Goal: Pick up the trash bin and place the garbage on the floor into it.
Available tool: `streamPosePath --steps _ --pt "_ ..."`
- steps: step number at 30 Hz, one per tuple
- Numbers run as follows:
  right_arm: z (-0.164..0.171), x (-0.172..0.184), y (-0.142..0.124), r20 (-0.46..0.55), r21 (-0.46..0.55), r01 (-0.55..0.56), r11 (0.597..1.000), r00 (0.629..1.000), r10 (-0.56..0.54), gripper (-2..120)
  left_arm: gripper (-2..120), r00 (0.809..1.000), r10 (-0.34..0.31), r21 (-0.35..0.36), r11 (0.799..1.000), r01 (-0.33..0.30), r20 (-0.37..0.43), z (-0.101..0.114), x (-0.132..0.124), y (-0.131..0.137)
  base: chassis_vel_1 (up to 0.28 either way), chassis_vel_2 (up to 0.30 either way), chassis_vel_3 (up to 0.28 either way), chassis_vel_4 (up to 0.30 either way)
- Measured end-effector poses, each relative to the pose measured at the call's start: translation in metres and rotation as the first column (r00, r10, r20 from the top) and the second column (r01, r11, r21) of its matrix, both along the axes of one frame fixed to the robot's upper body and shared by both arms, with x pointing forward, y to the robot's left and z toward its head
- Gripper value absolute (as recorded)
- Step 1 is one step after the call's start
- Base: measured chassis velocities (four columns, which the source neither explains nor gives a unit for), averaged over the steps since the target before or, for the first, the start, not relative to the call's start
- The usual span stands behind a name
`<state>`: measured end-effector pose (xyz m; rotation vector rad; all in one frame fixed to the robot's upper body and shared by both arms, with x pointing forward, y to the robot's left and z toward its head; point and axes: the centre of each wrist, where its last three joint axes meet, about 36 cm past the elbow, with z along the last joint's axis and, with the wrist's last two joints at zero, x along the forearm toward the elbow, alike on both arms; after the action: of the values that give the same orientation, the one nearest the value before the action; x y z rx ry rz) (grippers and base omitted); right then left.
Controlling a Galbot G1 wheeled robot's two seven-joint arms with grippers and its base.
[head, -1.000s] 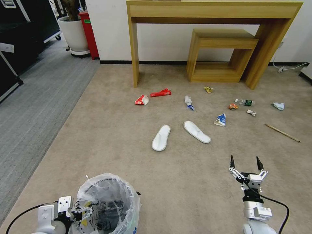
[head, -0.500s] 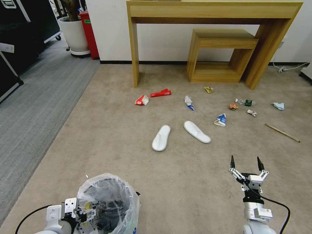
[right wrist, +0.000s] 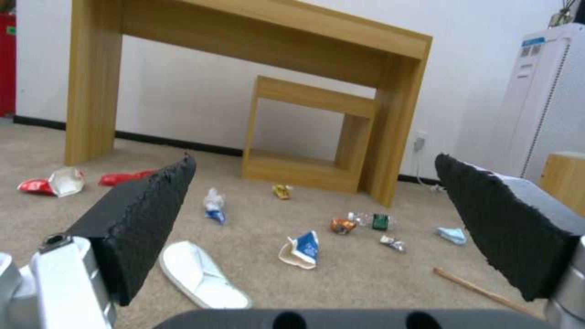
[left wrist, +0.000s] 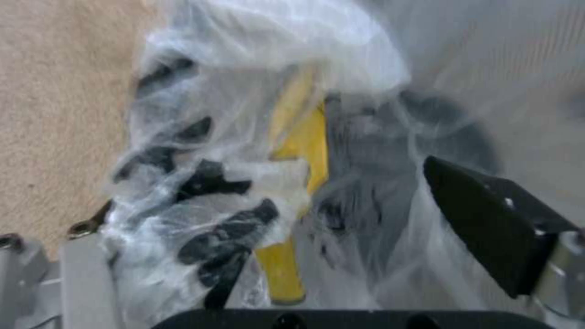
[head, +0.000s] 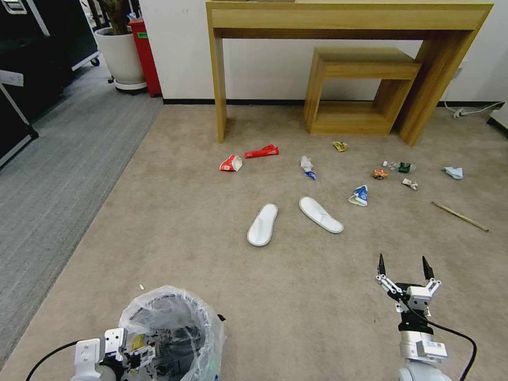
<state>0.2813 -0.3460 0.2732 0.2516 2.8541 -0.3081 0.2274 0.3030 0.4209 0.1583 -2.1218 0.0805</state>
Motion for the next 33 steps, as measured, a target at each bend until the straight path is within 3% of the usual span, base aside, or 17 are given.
streamPosePath --steps 7,16,29,31,33 --pt "-0.001 -0.001 0.002 0.003 0.002 0.000 1.000 1.000 0.000 100 87 1.000 0.003 -0.010 1.000 -0.003 -0.012 -0.005 -0.001 -0.003 0.000 0.000 0.000 0.000" --pt "-0.003 -0.004 0.002 0.010 0.005 0.009 1.000 1.000 -0.009 100 68 1.000 -0.007 -0.026 1.000 0.007 -0.012 0.000 -0.007 -0.008 0.000 0.000 0.000 0.000" --pt "0.007 -0.003 0.006 0.034 0.009 0.012 1.000 0.999 -0.012 100 23 1.000 -0.015 -0.042 0.999 0.015 -0.013 0.004 -0.013 -0.010 0.000 0.000 0.000 0.000" --pt "0.007 -0.002 0.006 0.034 0.009 0.013 1.000 0.999 -0.013 100 21 1.000 -0.016 -0.041 0.999 0.015 -0.013 0.004 -0.013 -0.010 0.000 0.000 0.000 0.000" --pt "0.007 -0.002 0.006 0.036 0.011 0.016 1.000 0.999 -0.016 100 10 1.000 -0.017 -0.032 0.999 0.017 -0.010 0.004 -0.013 -0.010 0.000 0.000 0.000 0.000"
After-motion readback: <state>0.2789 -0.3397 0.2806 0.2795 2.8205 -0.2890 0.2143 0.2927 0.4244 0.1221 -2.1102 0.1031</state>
